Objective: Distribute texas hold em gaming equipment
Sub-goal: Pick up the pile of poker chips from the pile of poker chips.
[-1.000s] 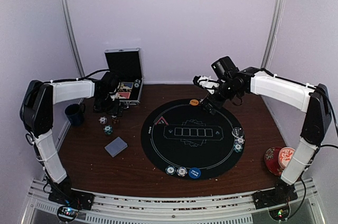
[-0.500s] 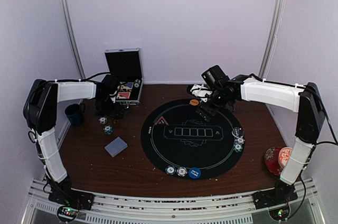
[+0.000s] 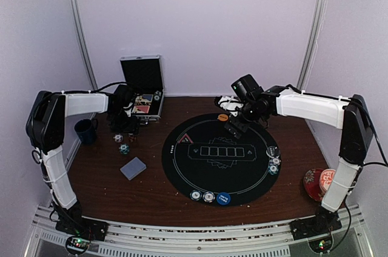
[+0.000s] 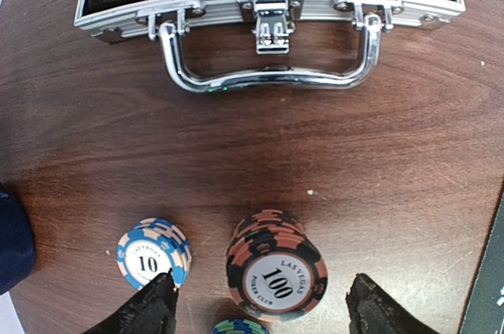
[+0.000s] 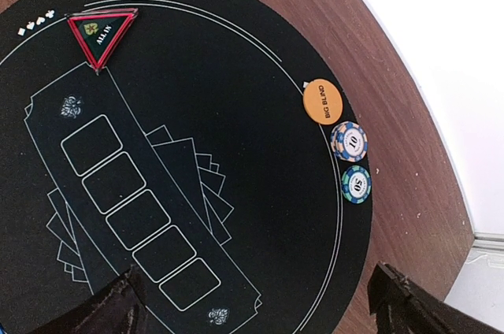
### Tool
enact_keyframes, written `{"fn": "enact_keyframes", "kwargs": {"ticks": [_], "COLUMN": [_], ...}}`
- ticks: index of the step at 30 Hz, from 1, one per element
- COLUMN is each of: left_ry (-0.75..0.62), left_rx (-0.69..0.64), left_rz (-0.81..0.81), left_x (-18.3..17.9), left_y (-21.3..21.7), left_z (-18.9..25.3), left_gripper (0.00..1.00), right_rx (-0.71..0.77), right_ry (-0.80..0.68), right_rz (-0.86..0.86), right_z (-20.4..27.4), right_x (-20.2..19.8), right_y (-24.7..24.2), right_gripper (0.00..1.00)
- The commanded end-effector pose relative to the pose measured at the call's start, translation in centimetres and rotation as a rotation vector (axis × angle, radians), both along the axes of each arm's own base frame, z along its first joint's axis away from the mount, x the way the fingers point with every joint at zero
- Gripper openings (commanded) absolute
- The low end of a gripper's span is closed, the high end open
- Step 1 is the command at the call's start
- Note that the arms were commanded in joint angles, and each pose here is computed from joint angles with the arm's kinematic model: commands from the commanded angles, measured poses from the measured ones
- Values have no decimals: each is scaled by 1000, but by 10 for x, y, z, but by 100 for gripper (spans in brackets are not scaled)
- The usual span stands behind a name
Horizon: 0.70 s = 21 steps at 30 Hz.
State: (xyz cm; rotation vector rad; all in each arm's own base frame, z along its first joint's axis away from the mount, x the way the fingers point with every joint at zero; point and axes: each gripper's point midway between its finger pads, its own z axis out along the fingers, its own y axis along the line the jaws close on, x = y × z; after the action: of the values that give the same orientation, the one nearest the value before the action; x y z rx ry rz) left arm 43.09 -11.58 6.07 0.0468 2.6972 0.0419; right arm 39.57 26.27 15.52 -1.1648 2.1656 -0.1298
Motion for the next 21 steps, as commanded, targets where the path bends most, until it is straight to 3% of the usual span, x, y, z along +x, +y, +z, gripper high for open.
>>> {"fn": "enact_keyframes", "kwargs": {"ticks": [1, 14, 21], "left_ry": [-22, -8, -6], "left_rx": [-34, -44, -45], "left_rz": [-13, -16, -17], "left_x": [10, 10, 10], "left_y": [-4, -4, -5], "left_z": [0, -6, -7], "left_gripper": [76, 69, 59], "right_rx": [-30, -40, -41], "right_ry": [2, 10, 11], "right_rz": [-4, 1, 3], "right_z": [-10, -16, -17], "right_x": [1, 1, 1], "right_y": [-3, -2, -2], "right_gripper": [100, 100, 100]}}
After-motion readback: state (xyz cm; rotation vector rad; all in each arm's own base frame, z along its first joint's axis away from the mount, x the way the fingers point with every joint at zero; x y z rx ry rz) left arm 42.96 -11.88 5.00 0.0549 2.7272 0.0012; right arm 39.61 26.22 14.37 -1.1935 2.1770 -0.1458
